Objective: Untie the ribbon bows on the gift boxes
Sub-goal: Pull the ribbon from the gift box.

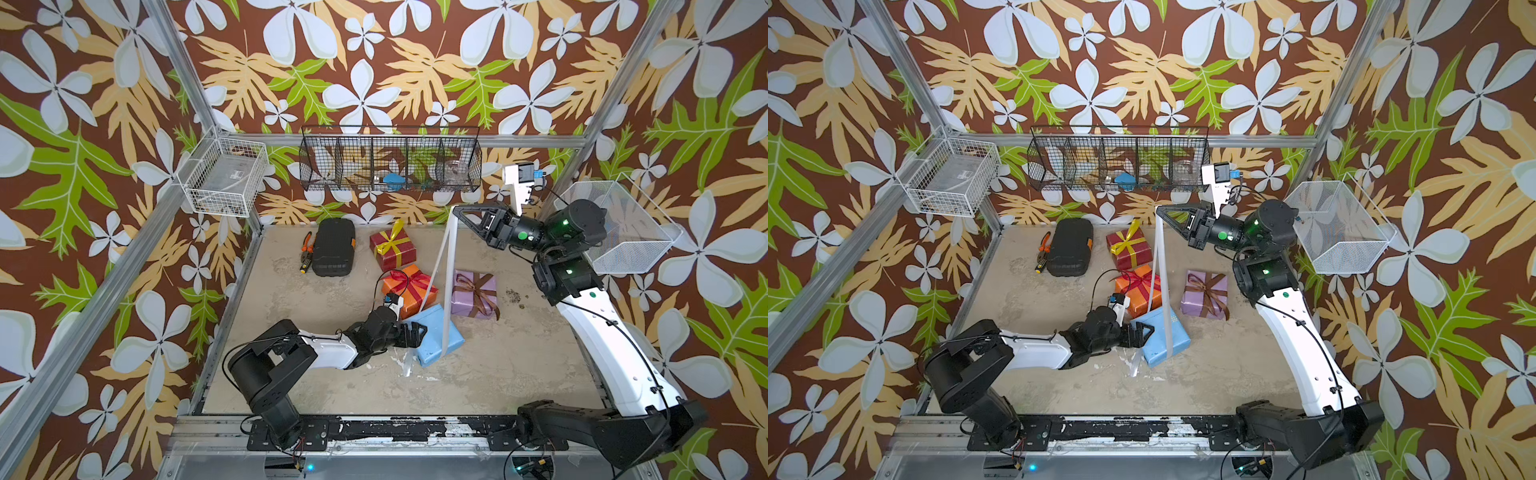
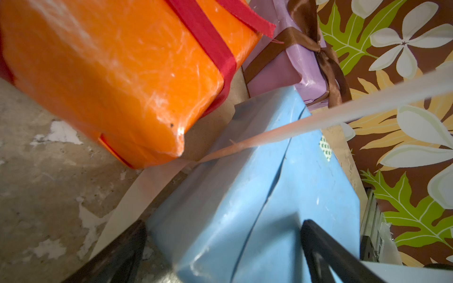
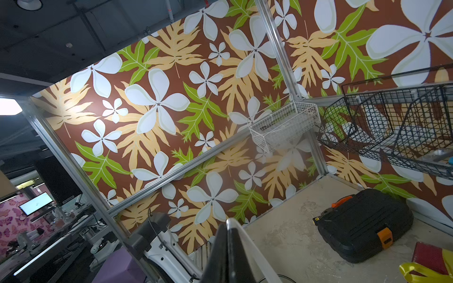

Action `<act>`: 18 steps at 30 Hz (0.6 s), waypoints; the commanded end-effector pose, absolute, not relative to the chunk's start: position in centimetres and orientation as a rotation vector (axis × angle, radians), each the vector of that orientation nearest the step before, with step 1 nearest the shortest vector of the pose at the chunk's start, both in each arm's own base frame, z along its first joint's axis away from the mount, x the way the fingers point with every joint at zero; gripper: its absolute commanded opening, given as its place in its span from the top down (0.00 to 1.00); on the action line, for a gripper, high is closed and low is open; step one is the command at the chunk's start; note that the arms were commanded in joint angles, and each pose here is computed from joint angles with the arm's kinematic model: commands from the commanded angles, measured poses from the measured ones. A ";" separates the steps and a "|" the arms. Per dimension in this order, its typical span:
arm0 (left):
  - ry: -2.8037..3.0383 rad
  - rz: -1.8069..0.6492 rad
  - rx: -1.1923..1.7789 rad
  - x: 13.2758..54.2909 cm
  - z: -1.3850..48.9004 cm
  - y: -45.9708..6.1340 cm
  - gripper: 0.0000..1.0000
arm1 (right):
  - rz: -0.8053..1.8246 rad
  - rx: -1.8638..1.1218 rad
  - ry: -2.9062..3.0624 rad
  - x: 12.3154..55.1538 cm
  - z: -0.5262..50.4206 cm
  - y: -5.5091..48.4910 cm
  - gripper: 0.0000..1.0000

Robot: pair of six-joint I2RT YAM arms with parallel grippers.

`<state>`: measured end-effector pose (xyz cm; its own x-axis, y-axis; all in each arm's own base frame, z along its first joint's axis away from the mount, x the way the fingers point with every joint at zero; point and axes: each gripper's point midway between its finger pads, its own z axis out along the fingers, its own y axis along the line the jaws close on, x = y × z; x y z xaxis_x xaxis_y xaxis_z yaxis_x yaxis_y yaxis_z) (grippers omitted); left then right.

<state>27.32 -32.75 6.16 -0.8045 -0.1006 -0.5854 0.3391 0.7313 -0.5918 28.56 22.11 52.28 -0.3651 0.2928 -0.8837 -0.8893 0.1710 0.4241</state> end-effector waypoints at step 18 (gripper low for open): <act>1.927 -0.807 0.425 26.5 22.8 -29.1 0.00 | 1.246 -0.541 1.524 29.0 44.1 20.9 1.00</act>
